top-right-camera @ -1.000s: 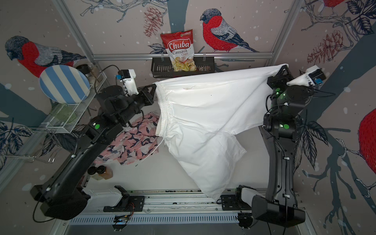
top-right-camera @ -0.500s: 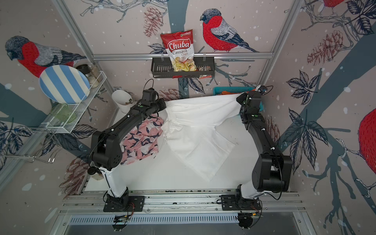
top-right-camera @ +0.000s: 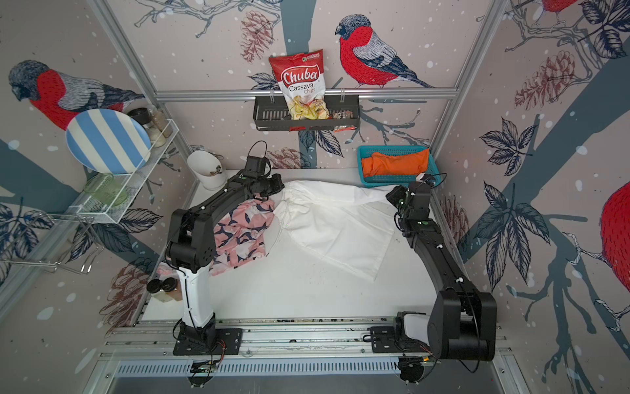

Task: Roll up the shorts
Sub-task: Fold the shorts at the center of the board.

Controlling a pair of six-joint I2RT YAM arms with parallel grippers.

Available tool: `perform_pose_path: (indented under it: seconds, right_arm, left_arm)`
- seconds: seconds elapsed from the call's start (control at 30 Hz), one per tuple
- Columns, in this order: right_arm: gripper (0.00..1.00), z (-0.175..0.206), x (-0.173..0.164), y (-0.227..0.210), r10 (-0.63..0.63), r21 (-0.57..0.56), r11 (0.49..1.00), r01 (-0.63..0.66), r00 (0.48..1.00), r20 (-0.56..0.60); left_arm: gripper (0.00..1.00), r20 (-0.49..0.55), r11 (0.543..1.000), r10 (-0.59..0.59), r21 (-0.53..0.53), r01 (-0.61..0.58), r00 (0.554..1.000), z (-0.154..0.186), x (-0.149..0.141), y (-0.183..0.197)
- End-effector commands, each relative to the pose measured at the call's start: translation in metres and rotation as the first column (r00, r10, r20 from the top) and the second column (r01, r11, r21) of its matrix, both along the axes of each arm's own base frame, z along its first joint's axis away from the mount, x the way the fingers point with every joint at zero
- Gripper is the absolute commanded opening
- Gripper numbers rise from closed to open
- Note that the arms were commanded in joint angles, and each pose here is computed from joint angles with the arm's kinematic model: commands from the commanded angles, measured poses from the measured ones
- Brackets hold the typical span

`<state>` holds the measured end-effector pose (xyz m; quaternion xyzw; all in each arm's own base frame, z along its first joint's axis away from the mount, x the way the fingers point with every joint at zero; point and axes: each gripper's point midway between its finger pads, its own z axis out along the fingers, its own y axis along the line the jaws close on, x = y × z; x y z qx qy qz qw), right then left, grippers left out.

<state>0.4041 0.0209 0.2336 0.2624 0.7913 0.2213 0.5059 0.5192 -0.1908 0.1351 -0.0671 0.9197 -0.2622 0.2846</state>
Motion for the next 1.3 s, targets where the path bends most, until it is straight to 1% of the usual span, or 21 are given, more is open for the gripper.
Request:
perform_pose_path:
  seconds: [0.0, 0.13, 0.23, 0.37, 0.5, 0.63, 0.7, 0.77, 0.87, 0.93, 1.0, 1.03, 1.1, 1.17, 1.27]
  right_arm:
    - [0.00, -0.009, -0.024, 0.001, 0.018, 0.012, 1.000, -0.018, 0.999, -0.045]
    - [0.00, -0.004, -0.052, 0.001, 0.075, 0.046, 0.996, -0.071, 0.994, -0.082]
    - [0.00, -0.009, -0.075, 0.003, 0.101, 0.042, 0.994, -0.096, 0.987, -0.125]
    - [0.00, -0.046, -0.109, 0.002, 0.097, 0.056, 0.995, -0.086, 0.970, -0.222]
    - [0.00, -0.092, -0.137, 0.001, 0.075, 0.077, 0.996, -0.054, 0.949, -0.305]
    - [0.00, -0.122, -0.149, 0.002, 0.067, 0.101, 0.994, -0.034, 0.936, -0.345]
    - [0.00, -0.132, -0.152, 0.005, 0.081, 0.119, 0.992, -0.040, 0.931, -0.357]
    - [0.00, -0.134, -0.154, 0.006, 0.089, 0.127, 0.991, -0.045, 0.928, -0.363]
    - [0.00, -0.120, -0.154, 0.006, 0.092, 0.117, 0.992, -0.054, 0.933, -0.348]
    - [0.00, -0.107, -0.155, 0.005, 0.090, 0.106, 0.993, -0.058, 0.937, -0.337]
    - [0.00, -0.105, -0.159, 0.006, 0.096, 0.108, 0.992, -0.062, 0.934, -0.345]
    - [0.00, -0.107, -0.162, 0.008, 0.104, 0.115, 0.991, -0.067, 0.929, -0.355]
    - [0.00, -0.113, -0.168, 0.013, 0.128, 0.139, 0.987, -0.083, 0.925, -0.359]
    - [0.00, -0.124, -0.174, 0.016, 0.130, 0.154, 0.985, -0.077, 0.922, -0.365]
    - [0.00, -0.148, -0.187, 0.018, 0.125, 0.175, 0.983, -0.057, 0.905, -0.406]
  left_arm:
    - [0.00, -0.031, 1.000, 0.003, 0.002, -0.003, 1.000, -0.001, -0.020, 0.014]
    - [0.00, -0.043, 1.000, -0.030, -0.005, 0.030, 0.999, 0.002, -0.043, 0.018]
    - [0.00, -0.051, 0.997, -0.065, -0.049, 0.062, 0.997, 0.006, -0.056, 0.012]
    - [0.00, -0.105, 0.996, -0.072, -0.065, 0.065, 0.992, -0.004, -0.073, 0.013]
    - [0.00, -0.139, 0.999, -0.049, -0.016, 0.048, 0.989, -0.017, -0.088, 0.023]
    - [0.00, -0.185, 0.999, -0.039, 0.016, 0.043, 0.982, -0.038, -0.097, 0.030]
    - [0.00, -0.207, 0.999, -0.011, 0.038, 0.019, 0.978, -0.048, -0.096, 0.035]
    - [0.00, -0.212, 0.999, 0.005, 0.049, 0.005, 0.977, -0.051, -0.093, 0.037]
    - [0.00, -0.188, 0.998, 0.011, 0.064, 0.001, 0.982, -0.033, -0.086, 0.038]
    - [0.00, -0.147, 0.996, 0.006, 0.084, 0.006, 0.989, -0.012, -0.083, 0.041]
    - [0.00, -0.130, 0.995, 0.008, 0.096, 0.005, 0.991, -0.001, -0.085, 0.044]
    - [0.00, -0.135, 0.995, 0.008, 0.101, 0.006, 0.991, -0.001, -0.088, 0.045]
    - [0.00, -0.152, 0.994, 0.006, 0.109, 0.010, 0.988, -0.011, -0.095, 0.047]
    - [0.00, -0.194, 0.992, 0.012, 0.126, 0.013, 0.981, -0.030, -0.104, 0.050]
    - [0.00, -0.256, 0.991, 0.003, 0.133, 0.032, 0.967, -0.057, -0.117, 0.051]
